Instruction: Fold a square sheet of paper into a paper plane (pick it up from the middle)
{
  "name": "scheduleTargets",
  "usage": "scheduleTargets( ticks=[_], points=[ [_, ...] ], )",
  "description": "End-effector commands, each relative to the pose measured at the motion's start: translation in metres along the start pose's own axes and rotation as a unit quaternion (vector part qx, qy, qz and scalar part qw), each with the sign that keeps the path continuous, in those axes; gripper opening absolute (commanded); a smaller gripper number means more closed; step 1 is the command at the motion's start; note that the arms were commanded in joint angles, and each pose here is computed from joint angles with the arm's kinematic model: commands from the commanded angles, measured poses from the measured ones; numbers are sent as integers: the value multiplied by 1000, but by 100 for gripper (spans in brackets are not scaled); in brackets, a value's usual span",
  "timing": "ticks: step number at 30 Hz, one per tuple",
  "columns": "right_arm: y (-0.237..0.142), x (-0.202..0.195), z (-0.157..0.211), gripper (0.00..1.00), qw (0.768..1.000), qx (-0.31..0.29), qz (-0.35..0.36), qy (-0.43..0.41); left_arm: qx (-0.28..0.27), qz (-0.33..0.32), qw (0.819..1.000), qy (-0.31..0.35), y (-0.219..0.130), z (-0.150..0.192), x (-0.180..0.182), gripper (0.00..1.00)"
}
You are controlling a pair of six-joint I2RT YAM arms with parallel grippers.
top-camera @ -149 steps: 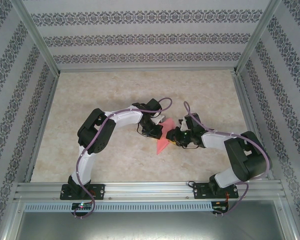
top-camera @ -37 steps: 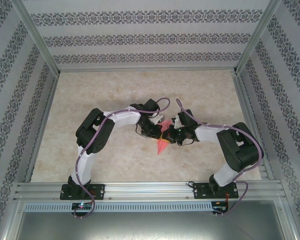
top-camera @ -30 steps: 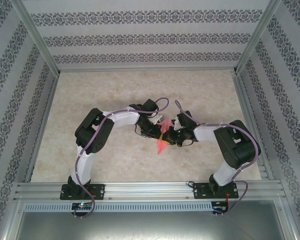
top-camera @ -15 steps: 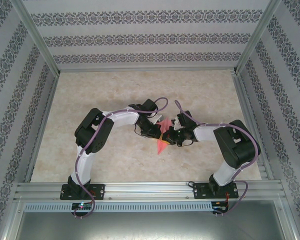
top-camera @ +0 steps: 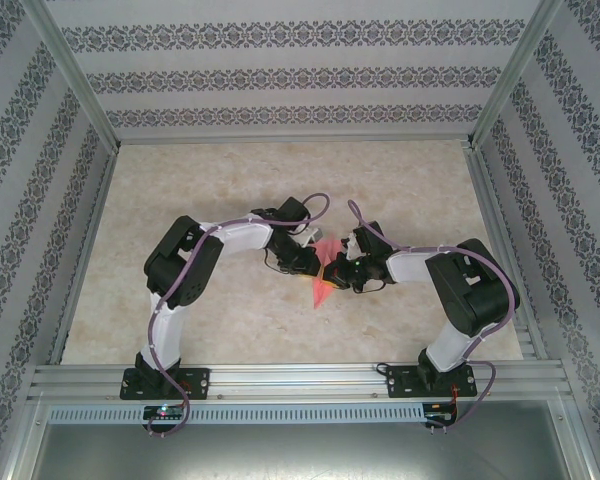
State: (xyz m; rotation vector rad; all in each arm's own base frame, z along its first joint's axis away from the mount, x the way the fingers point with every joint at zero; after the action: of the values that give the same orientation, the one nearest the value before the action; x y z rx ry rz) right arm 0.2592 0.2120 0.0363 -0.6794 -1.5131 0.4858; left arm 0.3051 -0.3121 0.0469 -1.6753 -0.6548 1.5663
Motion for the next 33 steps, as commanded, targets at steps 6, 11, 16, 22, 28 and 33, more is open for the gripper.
scheduleTargets(
  ticks=[6, 11, 16, 22, 28, 33],
  points=[
    [1, -17, 10, 2, 999, 10, 28, 14, -19, -8, 999, -26, -12, -7, 14, 18],
    [0, -17, 9, 2, 1000, 9, 26, 15, -11, 5, 1000, -25, -8, -6, 11, 17],
    [0, -17, 10, 2, 999, 10, 26, 15, -11, 28, 999, -23, -9, -7, 2, 18],
    [-1, -19, 12, 1, 999, 11, 27, 18, -18, 44, 999, -23, -11, -8, -7, 17],
    [-1, -20, 12, 2, 999, 10, 26, 18, -32, 53, 998, -26, -15, -12, -15, 13],
    [-1, -20, 12, 2, 1000, 10, 25, 17, -23, 54, 998, -29, -10, -10, -15, 8]
  ],
)
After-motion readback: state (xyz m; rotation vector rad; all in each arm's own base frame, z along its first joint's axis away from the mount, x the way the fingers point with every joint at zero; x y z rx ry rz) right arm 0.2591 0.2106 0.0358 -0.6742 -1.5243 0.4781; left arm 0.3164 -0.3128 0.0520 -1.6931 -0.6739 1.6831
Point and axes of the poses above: each hand's point on the last joint's axis, 136 mm out from that joint toward the fingers, its own y axis out along the fingers, its own x axis along the line the jaws close on, z = x × y, the point moved 3 cm from there along -y, back along the fingers, and after that the axes turned 9 degrees about -y, right-handed, at the moved point
